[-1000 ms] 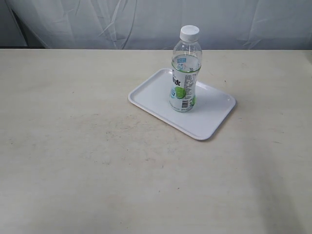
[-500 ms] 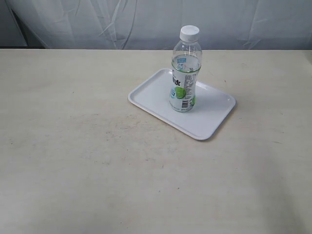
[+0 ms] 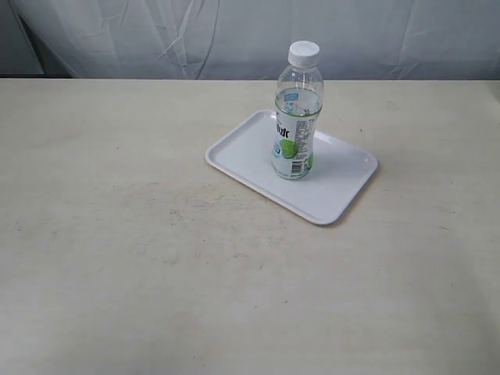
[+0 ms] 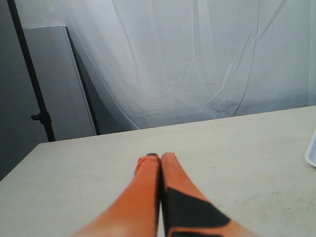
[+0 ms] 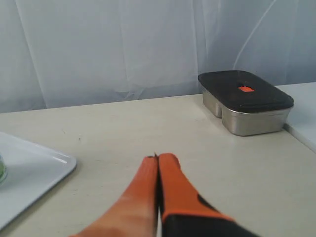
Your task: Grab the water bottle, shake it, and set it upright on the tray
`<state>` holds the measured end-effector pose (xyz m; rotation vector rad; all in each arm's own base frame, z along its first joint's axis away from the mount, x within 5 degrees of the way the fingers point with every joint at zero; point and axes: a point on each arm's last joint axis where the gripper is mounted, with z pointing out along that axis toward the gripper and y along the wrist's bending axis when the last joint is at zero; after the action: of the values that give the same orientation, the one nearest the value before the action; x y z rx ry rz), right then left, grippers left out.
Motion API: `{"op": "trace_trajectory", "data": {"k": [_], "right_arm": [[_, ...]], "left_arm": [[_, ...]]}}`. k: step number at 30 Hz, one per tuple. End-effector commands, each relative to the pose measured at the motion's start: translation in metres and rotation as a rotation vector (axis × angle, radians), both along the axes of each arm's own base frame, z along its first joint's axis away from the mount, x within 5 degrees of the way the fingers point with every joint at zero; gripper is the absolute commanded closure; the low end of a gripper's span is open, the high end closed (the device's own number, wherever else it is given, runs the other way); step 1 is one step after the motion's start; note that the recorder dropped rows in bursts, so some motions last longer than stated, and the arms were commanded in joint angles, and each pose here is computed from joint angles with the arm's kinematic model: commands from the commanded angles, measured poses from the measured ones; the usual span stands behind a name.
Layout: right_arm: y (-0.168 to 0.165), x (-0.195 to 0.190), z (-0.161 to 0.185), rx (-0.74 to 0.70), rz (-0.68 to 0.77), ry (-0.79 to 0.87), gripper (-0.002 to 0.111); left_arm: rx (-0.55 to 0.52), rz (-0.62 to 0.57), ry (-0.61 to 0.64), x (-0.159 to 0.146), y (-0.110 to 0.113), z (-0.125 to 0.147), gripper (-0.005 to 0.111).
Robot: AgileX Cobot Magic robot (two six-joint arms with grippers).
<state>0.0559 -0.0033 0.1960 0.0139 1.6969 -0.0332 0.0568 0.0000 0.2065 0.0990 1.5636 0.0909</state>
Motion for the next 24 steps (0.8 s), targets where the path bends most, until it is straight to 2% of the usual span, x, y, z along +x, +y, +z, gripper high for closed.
{"op": "trace_trajectory", "data": {"k": [1,5,9,24], "right_arm": [[-0.0012,-0.0010,-0.0068,0.007,-0.017,0.051,0.109],[-0.0018,-0.0018,-0.0107,0.011,-0.024,0.095,0.109],[0.0005,-0.0018,-0.0109,0.090,-0.013,0.094,0.109],[0.0005,-0.0018,-0.0109,0.094,-0.013,0.094,0.109]], "left_arm": [[-0.001,-0.007,-0.008,-0.0003,-0.0004,-0.0001,0.107],[-0.001,-0.007,-0.008,-0.0003,-0.0004,-0.0001,0.107],[-0.001,-0.007,-0.008,-0.0003,-0.0004,-0.0001,0.107],[-0.001,-0.007,-0.008,-0.0003,-0.0004,-0.0001,0.107]]}}
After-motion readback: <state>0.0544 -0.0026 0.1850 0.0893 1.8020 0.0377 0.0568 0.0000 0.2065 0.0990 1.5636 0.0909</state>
